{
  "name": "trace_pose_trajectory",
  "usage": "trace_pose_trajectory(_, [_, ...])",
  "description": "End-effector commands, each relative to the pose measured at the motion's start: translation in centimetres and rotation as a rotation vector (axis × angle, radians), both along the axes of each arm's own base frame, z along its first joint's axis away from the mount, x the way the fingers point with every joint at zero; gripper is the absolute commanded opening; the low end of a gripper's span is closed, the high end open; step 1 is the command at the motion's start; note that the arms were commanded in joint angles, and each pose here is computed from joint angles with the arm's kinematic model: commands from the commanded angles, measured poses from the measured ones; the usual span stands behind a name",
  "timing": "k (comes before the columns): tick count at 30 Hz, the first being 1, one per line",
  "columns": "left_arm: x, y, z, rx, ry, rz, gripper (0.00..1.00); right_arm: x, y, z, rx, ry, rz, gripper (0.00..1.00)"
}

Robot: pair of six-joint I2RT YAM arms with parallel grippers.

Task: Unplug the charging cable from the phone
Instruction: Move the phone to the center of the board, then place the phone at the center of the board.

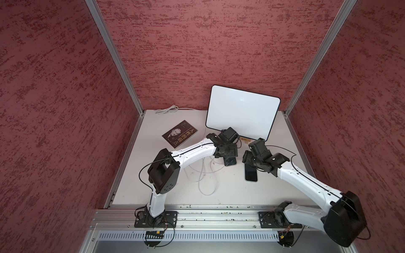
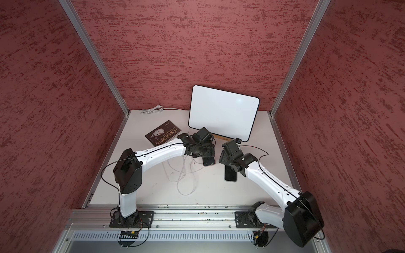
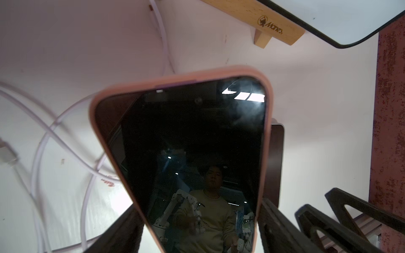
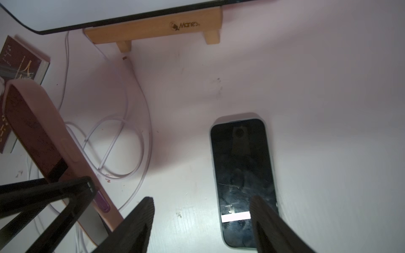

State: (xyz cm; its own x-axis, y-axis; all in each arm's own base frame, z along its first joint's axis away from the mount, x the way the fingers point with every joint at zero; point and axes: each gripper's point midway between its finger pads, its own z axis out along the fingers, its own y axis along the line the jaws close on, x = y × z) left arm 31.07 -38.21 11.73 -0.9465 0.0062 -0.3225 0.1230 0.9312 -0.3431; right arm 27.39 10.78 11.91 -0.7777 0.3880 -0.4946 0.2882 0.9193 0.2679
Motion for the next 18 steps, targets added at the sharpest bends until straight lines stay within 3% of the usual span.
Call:
trace_pose_trajectory(1, [-0.6,-2.1,-0.5,-0.007,0.022,-0.060,0.53,-2.2,-4.1,-1.1,-0.079,0.043,-0.121,0.74])
trace_pose_trajectory(10, [-2.4,-4.7,-4.0,0.069,0.089,-0.152,0.52,-3.9,-6.5,-1.5,-0.060,0.014,-0.204,0.77])
trace_pose_trajectory(18, [-3.7,-4.3,-6.5,0.133,0.147,-0.186,0.52,-3.7,-6.3,-1.9,-0.041,0.010,-0.207,0.77])
